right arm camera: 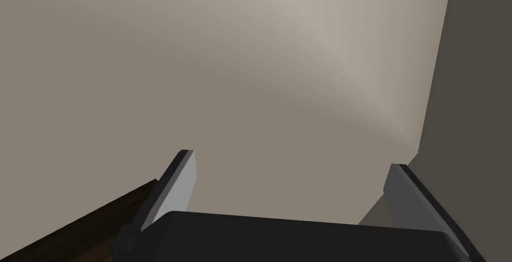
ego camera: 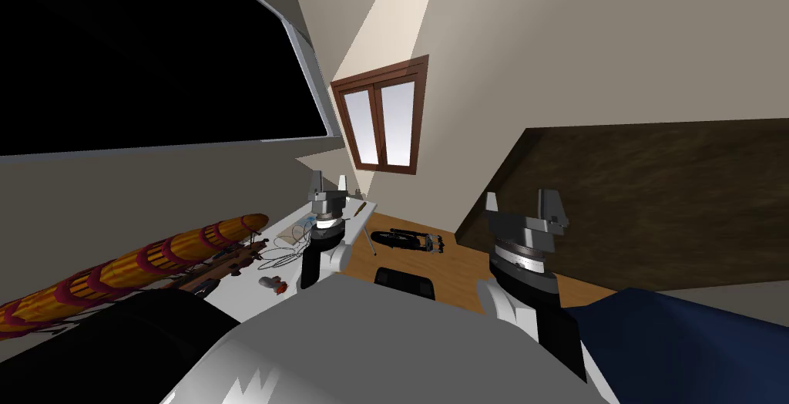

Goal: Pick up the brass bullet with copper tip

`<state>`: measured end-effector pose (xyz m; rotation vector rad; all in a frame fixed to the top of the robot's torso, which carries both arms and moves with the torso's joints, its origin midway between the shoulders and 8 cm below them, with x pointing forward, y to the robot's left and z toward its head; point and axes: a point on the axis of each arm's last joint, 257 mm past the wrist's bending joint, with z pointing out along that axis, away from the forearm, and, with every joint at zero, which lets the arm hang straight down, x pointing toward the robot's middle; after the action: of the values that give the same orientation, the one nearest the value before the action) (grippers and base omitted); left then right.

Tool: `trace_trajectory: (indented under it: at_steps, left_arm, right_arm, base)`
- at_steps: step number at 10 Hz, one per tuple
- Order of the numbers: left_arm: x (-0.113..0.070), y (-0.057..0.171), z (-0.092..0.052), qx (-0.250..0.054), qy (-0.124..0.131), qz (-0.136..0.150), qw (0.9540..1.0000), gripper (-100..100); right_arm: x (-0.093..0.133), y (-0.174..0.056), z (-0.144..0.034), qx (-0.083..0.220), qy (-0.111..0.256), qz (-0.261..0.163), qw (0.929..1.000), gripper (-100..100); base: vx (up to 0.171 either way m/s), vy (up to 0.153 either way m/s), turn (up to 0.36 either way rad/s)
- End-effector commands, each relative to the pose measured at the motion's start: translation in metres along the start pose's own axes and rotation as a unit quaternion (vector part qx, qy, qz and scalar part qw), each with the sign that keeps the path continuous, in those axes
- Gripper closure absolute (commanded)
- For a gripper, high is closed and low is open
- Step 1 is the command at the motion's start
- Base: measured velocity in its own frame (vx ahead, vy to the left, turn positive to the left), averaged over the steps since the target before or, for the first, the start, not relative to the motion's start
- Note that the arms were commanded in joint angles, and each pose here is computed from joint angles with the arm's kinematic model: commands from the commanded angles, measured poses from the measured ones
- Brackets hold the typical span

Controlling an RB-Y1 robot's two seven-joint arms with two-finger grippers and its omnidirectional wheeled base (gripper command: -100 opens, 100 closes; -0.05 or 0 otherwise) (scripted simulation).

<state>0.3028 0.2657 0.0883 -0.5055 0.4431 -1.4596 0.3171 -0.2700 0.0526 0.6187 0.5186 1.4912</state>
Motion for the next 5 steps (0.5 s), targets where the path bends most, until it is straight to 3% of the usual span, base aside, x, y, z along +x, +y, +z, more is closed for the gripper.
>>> trace_trajectory:
  at_steps: [1,5]
  left_arm:
    - [0.001,0.006,0.0,-0.011,0.011,-0.003,0.9999,-100]
    - [-0.006,0.037,-0.004,-0.067,0.025,-0.024,0.9971,-100]
  right_arm:
    - [0.0,0.0,0.0,0.0,0.0,0.0,1.0,0]
    - [0.0,0.0,0.0,0.0,0.0,0.0,1.0,0]
  base:
    - [0.012,-0.006,0.013]
    - [0.032,-0.019,0.038]
